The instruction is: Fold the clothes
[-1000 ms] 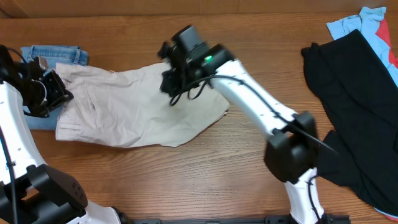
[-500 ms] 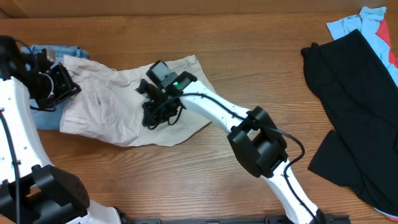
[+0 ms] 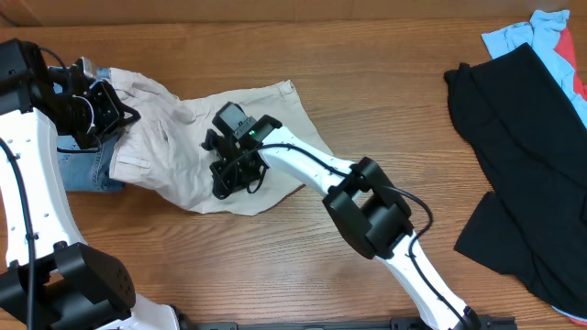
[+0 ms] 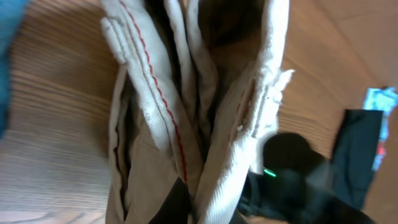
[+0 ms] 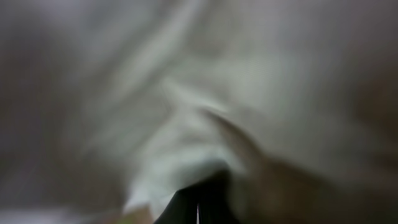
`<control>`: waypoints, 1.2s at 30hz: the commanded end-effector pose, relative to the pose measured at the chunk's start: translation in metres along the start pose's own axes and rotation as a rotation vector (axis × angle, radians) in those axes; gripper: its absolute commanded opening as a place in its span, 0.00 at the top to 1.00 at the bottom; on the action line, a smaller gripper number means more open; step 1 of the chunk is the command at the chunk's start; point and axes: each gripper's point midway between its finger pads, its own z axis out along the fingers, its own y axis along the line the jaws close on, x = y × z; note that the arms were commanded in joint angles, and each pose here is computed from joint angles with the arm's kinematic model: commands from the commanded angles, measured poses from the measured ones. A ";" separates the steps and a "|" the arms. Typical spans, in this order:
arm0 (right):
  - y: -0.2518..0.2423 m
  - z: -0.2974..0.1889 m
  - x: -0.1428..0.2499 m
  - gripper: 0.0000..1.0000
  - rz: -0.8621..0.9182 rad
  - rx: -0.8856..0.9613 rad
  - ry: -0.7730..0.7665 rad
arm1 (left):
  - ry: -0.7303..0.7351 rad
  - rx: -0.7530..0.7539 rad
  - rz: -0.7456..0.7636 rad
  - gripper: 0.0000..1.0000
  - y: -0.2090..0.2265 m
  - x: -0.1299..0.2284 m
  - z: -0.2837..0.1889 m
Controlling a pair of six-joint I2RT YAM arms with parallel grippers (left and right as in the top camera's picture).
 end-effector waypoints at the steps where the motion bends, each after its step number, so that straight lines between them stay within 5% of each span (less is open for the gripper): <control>1: -0.018 0.014 0.004 0.95 0.030 0.028 0.022 | -0.013 0.160 -0.014 0.96 -0.037 -0.002 -0.014; 6: -0.018 0.015 0.003 0.95 0.029 0.024 0.020 | -0.004 0.219 -0.002 0.96 -0.052 -0.001 -0.012; 20: -0.031 0.003 0.006 0.94 0.107 0.094 0.026 | -0.014 0.084 0.114 0.96 -0.075 0.008 0.016; 36: -0.097 -0.213 -0.040 0.89 0.253 0.401 -0.342 | -0.039 0.033 0.118 0.96 -0.067 0.003 0.017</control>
